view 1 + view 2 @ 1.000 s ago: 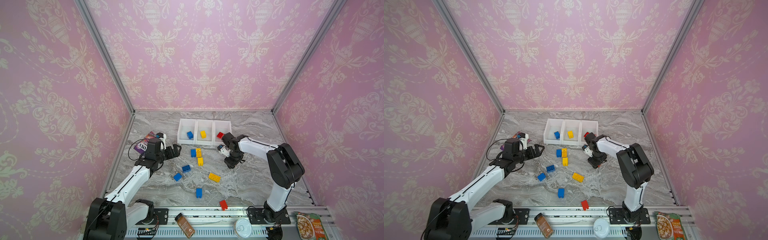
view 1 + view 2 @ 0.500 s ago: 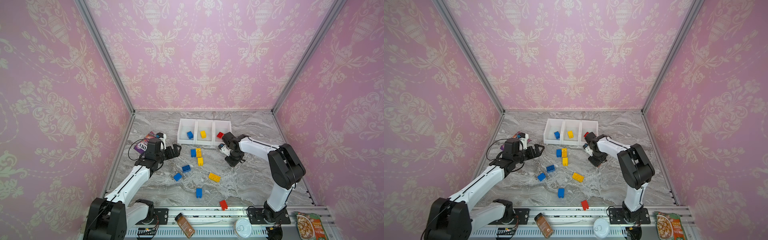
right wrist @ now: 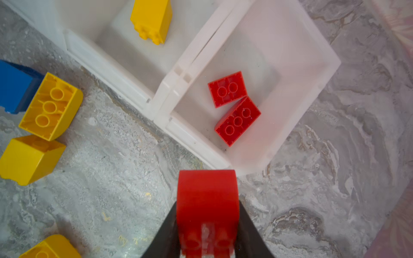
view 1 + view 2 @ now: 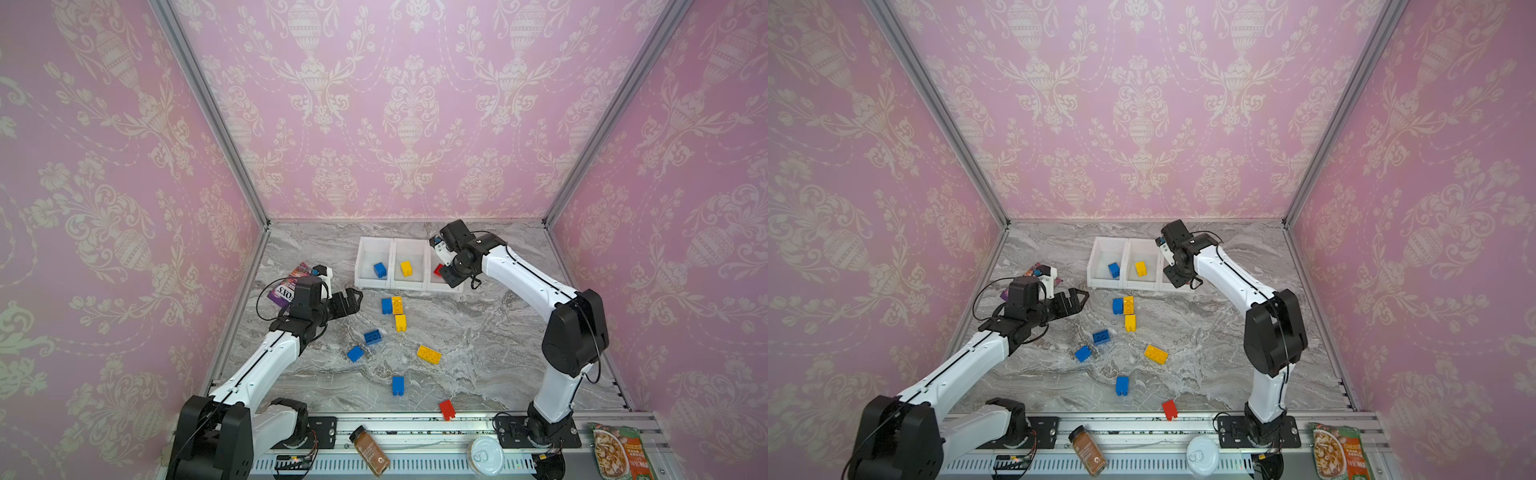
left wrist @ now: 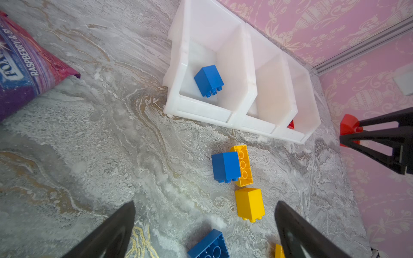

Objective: Sort the legos into containers by color
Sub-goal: Place the lego in the container.

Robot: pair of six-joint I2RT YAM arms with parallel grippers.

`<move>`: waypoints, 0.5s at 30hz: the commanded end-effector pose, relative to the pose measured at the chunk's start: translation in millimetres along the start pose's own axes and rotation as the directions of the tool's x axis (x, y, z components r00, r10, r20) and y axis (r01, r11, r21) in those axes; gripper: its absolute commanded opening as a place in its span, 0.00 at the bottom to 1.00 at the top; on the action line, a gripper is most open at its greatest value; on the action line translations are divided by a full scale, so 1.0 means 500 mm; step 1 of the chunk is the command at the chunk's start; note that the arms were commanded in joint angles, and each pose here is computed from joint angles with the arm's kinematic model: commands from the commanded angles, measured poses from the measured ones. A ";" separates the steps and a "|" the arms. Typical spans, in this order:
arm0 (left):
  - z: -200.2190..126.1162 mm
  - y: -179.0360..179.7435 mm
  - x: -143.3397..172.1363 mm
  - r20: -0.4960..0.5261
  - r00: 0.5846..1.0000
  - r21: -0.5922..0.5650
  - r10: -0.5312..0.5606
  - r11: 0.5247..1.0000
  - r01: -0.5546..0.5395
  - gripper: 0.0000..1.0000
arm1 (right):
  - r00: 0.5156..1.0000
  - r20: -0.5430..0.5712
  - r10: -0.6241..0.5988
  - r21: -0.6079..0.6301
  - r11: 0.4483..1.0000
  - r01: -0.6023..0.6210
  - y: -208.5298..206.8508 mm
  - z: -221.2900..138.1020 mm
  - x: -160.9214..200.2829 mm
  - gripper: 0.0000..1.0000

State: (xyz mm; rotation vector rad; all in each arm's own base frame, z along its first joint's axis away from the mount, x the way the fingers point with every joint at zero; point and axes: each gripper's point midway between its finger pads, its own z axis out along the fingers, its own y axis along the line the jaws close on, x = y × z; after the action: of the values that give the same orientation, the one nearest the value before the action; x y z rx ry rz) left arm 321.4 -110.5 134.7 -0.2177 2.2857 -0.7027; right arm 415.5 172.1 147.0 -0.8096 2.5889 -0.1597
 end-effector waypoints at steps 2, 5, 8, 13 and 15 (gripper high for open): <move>-0.009 0.010 -0.001 0.014 1.000 -0.017 -0.002 1.000 0.002 0.99 | 0.998 -0.066 0.014 0.061 0.998 -0.010 -0.030 0.066 -0.012 0.35; -0.009 0.010 -0.001 0.014 1.000 -0.018 -0.001 1.000 0.001 0.99 | 0.998 -0.047 0.035 0.080 0.996 -0.032 -0.047 0.094 -0.042 0.35; -0.010 0.010 -0.003 0.017 1.000 -0.018 0.001 1.000 -0.001 0.99 | 0.997 -0.049 0.053 0.090 0.995 -0.049 -0.061 0.115 -0.054 0.35; -0.008 0.011 -0.002 0.015 1.000 -0.020 0.000 1.000 0.001 0.99 | 0.995 -0.040 0.094 0.104 0.991 -0.089 -0.073 0.133 -0.058 0.42; -0.007 0.011 -0.001 0.010 1.000 -0.020 -0.002 1.000 0.002 0.99 | 0.993 -0.041 0.107 0.117 0.988 -0.102 -0.080 0.134 -0.054 0.52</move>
State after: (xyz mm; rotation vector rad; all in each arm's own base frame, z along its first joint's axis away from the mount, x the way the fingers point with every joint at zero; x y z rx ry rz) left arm 321.1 -110.5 138.4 -0.2141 2.2740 -0.7047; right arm 474.0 158.0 90.0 -0.7154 2.6683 -0.2858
